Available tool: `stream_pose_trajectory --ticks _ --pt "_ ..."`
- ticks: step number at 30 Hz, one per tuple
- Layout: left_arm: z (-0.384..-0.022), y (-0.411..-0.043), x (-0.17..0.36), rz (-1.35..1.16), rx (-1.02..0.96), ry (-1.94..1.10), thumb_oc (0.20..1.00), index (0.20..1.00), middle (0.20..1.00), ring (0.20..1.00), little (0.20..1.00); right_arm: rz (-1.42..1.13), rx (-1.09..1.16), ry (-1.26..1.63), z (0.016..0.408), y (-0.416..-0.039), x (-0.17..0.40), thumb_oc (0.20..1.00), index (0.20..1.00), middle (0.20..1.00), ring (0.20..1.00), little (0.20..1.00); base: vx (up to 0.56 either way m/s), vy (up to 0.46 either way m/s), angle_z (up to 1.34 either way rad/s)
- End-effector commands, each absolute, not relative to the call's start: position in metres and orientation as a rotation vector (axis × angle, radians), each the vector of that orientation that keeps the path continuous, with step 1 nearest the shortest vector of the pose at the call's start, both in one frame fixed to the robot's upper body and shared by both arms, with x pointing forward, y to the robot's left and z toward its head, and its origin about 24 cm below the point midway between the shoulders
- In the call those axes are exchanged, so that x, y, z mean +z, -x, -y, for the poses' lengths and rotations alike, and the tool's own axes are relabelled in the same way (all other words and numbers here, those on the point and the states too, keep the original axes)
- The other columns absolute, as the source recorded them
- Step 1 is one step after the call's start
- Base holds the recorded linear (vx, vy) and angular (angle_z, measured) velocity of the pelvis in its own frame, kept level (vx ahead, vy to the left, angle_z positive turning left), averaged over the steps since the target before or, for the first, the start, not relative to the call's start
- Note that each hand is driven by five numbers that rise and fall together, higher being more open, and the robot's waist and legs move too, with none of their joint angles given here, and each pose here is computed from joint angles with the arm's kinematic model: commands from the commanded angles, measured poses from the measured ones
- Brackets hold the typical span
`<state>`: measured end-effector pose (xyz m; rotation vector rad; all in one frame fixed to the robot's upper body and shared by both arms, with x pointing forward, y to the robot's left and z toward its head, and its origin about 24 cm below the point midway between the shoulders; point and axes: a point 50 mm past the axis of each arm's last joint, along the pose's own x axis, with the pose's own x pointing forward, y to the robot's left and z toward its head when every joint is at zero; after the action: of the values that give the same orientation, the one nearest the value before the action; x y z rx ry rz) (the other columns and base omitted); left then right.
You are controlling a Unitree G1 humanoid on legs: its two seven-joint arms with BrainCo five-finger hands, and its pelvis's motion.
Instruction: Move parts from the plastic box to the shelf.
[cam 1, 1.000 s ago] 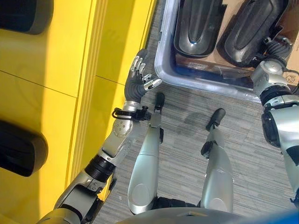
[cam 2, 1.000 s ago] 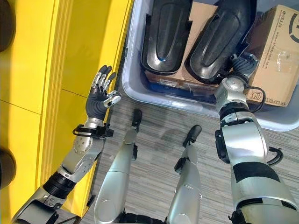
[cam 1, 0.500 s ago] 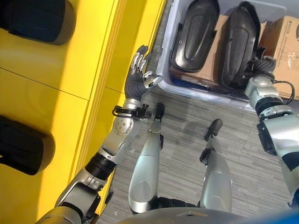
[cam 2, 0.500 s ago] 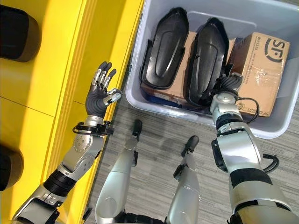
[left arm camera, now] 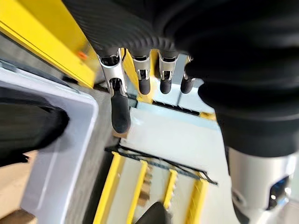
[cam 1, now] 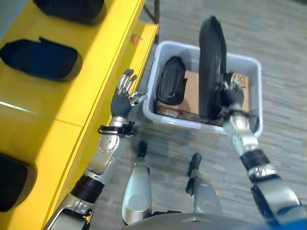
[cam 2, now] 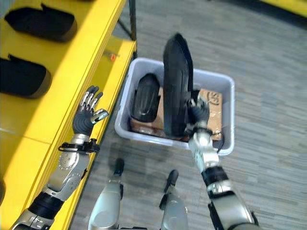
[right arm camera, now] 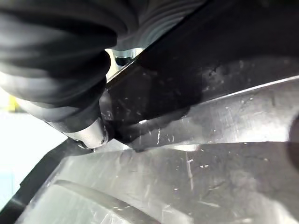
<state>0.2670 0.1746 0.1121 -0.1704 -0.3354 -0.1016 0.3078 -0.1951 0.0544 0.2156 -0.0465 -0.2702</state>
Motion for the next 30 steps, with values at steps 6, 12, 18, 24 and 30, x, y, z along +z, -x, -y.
stream_pose_trajectory --ticks 6,12,18,24,30 --pt "-0.189 -0.251 0.116 0.375 -0.109 0.168 1.000 1.000 1.000 1.000 1.000 0.203 -0.216 -0.226 0.218 -0.288 0.074 0.200 0.200 0.200 0.200 0.200 0.05 -0.047 -0.19" --pt "-0.201 -0.243 0.104 0.332 -0.052 0.172 1.000 1.000 1.000 1.000 1.000 0.196 -0.142 -0.238 0.209 -0.273 0.069 0.200 0.200 0.200 0.200 0.200 0.02 -0.061 -0.16" --pt "-0.209 -0.232 0.094 0.293 -0.006 0.165 1.000 1.000 1.000 1.000 1.000 0.249 0.006 -0.240 0.192 -0.267 0.084 0.200 0.200 0.200 0.200 0.200 -0.07 -0.159 0.05" --pt "-0.214 -0.228 0.085 0.267 0.057 0.211 1.000 1.000 1.000 1.000 1.000 0.300 0.141 -0.306 0.160 -0.291 0.106 0.200 0.200 0.200 0.200 0.200 -0.16 -0.234 0.15" --pt "-0.205 -0.234 0.085 0.272 0.019 0.210 1.000 1.000 1.000 1.000 1.000 0.313 0.150 -0.343 0.159 -0.276 0.105 0.200 0.200 0.200 0.200 0.200 -0.22 -0.130 1.20"
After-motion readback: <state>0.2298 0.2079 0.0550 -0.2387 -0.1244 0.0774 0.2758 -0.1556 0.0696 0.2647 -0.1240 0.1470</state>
